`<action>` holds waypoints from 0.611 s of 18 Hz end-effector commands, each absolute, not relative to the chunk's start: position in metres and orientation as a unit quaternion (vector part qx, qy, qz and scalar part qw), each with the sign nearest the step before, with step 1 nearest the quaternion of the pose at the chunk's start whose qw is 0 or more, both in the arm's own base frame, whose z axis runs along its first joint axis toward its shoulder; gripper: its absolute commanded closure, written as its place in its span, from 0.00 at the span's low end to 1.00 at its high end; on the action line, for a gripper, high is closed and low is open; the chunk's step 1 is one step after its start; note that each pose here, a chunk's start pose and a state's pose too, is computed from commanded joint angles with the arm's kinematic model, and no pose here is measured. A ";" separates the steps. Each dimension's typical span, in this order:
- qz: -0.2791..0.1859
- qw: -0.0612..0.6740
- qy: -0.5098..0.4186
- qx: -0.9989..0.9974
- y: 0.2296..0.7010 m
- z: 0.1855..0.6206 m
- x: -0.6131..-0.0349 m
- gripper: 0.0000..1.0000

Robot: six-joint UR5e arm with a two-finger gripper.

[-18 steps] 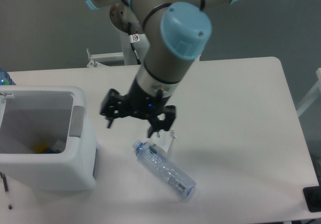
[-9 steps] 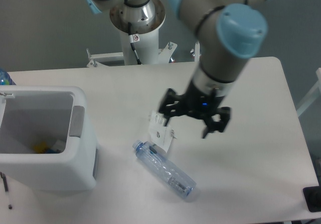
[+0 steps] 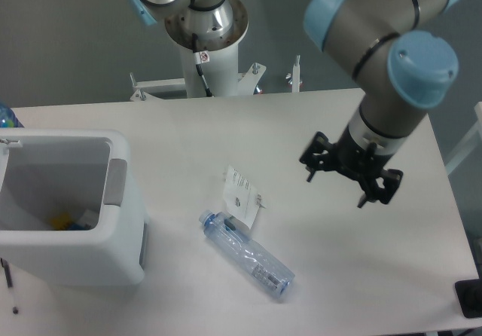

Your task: Open the trash can

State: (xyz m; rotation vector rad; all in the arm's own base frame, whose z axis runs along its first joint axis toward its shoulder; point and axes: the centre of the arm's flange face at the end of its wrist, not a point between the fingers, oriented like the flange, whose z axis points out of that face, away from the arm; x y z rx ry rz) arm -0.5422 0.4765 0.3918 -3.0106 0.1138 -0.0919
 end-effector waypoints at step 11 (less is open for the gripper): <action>0.017 0.015 0.109 -0.994 0.456 0.360 -0.557 0.00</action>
